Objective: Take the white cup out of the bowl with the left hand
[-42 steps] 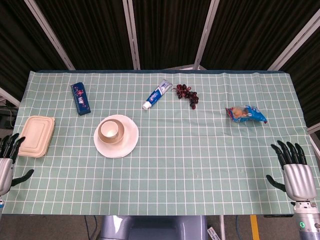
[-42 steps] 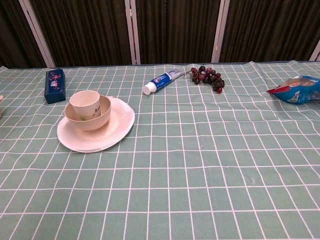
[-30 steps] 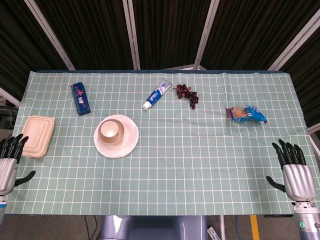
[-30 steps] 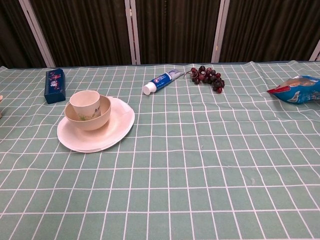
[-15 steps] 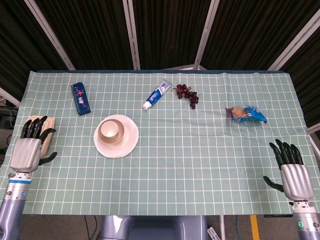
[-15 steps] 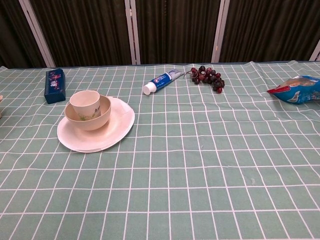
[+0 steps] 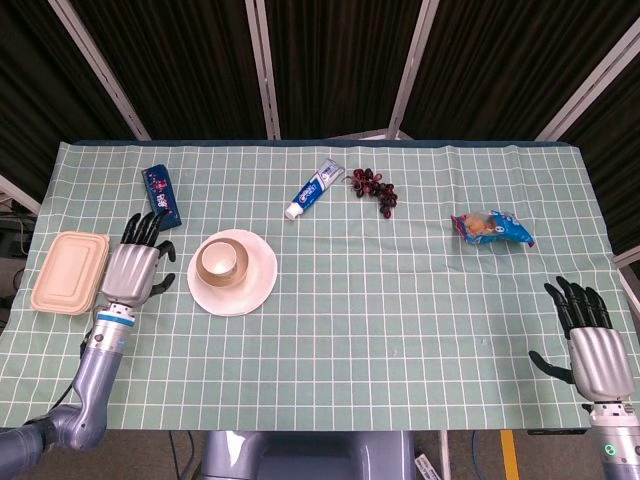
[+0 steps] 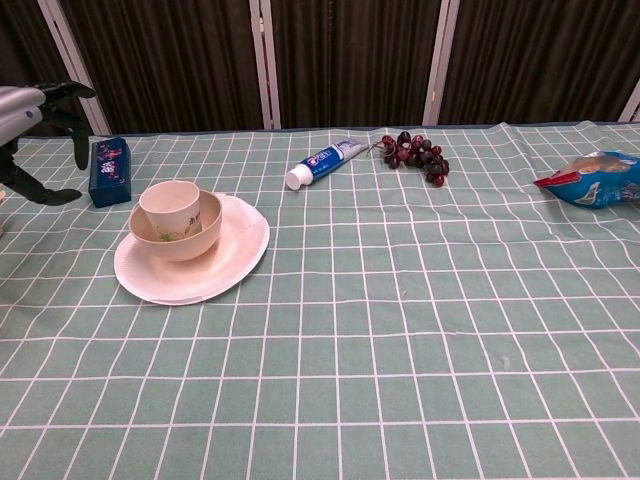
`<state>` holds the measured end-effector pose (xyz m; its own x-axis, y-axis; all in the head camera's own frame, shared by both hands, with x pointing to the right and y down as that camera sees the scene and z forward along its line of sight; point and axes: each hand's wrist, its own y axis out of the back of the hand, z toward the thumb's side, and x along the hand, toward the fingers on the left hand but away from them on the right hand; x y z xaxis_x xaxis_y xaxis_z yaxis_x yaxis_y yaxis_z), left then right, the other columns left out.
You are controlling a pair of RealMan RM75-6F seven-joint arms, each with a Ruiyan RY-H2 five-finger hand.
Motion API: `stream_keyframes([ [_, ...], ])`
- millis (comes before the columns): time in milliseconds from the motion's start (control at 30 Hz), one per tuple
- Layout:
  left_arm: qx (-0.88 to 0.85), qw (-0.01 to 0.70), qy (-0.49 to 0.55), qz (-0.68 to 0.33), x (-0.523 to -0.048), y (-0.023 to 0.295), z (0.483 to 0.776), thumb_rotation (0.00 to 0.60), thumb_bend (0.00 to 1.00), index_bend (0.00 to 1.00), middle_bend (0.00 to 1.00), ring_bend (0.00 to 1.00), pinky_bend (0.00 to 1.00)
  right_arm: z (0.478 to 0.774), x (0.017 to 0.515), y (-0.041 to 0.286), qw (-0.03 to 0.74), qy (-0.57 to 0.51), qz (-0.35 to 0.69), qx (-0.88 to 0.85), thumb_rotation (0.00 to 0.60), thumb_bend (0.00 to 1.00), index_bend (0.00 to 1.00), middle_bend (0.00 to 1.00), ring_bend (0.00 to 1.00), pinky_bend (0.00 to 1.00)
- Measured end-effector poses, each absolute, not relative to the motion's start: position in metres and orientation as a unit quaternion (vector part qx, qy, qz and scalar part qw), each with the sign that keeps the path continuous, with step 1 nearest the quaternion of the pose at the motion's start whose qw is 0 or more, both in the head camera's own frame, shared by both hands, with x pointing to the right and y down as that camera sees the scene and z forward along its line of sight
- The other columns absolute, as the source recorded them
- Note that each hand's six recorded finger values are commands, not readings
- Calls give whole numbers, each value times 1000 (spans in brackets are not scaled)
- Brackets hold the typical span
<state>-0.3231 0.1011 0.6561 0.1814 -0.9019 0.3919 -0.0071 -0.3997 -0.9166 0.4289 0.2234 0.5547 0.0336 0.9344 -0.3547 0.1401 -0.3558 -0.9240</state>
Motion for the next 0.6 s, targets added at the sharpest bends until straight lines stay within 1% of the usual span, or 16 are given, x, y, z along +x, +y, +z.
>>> stream_keyframes([
  [167, -658, 404, 330, -543, -308, 99, 672, 600, 319, 471, 0, 0, 0, 553, 430, 223, 360, -442, 537, -622, 600, 72, 55, 0, 0, 0],
  [333, -665, 399, 303, -554, -290, 95, 687, 600, 318, 471, 0, 0, 0, 551, 432, 221, 354, -450, 532, -624, 600, 71, 55, 0, 0, 0],
  [600, -676, 397, 298, -545, -268, 93, 699, 600, 317, 473, 0, 0, 0, 549, 433, 220, 350, -456, 526, -627, 600, 72, 54, 0, 0, 0],
])
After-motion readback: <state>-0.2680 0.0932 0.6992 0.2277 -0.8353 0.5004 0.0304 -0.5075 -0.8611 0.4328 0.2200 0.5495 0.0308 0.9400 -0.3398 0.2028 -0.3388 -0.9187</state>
